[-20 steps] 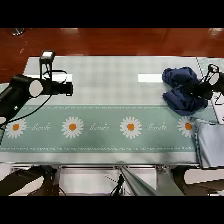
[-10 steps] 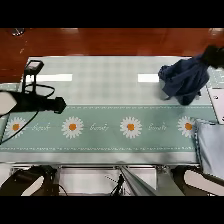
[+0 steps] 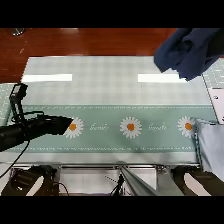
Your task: Fold the shirts.
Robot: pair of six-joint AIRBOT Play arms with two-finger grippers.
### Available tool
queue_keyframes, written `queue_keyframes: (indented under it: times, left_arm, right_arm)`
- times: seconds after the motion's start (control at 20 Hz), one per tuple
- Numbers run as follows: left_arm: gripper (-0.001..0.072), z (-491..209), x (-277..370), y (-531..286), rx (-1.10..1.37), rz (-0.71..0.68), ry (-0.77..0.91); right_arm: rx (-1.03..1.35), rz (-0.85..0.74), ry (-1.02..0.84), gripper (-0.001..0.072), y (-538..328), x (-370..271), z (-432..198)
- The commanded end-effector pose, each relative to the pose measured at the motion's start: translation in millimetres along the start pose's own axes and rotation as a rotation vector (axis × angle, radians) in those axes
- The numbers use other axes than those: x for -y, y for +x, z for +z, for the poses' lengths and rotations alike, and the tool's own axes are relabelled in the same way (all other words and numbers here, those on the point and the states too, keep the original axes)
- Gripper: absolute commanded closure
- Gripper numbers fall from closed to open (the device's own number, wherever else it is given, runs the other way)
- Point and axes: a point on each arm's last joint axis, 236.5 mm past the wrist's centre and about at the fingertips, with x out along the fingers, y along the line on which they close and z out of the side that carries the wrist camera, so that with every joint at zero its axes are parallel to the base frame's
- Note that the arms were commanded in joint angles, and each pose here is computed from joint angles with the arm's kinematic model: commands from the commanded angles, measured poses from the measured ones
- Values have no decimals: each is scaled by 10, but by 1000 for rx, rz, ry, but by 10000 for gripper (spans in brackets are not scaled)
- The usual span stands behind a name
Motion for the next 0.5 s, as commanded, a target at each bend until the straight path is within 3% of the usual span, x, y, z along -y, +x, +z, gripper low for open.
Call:
queue_keyframes:
  times: [0.0,0.15,0.45]
  left_arm:
    - [5,-64,25,27,-5,-21,-23]
    - [5,-67,22,32,-7,-21,-24]
    - [5,-66,21,33,-7,-20,-23]
  right_arm:
    - [-74,128,-90,689,-276,-574,-144]
    - [-305,235,-85,688,-161,-885,-824]
    - [-709,368,95,688,536,-1638,-3047]
